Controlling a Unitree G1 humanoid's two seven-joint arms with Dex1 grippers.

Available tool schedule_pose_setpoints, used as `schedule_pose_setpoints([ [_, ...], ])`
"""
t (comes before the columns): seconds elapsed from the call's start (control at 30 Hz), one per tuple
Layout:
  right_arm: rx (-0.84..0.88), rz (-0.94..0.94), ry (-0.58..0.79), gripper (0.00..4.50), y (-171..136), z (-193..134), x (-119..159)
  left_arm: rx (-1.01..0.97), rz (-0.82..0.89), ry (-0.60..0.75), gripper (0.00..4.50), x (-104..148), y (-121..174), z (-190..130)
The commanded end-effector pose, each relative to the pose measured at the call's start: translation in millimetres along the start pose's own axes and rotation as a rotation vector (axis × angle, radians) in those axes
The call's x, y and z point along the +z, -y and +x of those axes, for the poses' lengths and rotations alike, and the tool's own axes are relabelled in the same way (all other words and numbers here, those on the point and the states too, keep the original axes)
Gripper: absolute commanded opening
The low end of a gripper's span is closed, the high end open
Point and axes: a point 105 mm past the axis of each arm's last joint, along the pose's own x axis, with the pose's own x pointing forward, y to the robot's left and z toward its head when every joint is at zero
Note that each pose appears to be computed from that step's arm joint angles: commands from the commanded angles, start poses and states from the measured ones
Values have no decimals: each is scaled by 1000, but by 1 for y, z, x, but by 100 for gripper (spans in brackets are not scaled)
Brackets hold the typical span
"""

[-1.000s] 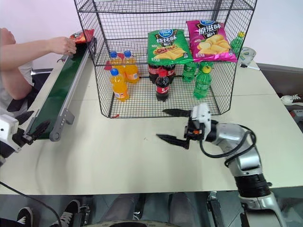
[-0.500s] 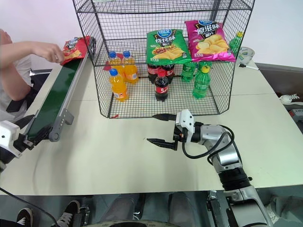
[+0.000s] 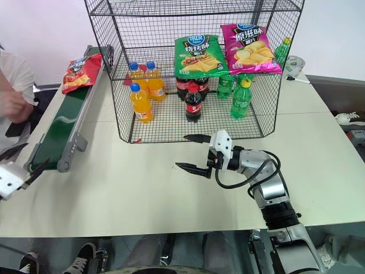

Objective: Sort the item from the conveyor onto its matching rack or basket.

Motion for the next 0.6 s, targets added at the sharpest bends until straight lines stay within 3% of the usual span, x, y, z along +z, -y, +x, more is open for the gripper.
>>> schedule_pose_setpoints([
  [0.03, 4, -36, 41, 450, 2, 2, 15, 10, 113, -27, 326, -6, -2, -14],
  [0.2, 38, -34, 49, 450, 0, 6, 19, 19, 185, -132, 326, -32, 9, -22],
  [0.6, 24, -38, 41, 450, -1, 6, 20, 89, 262, -111, 326, -39, 19, 1],
])
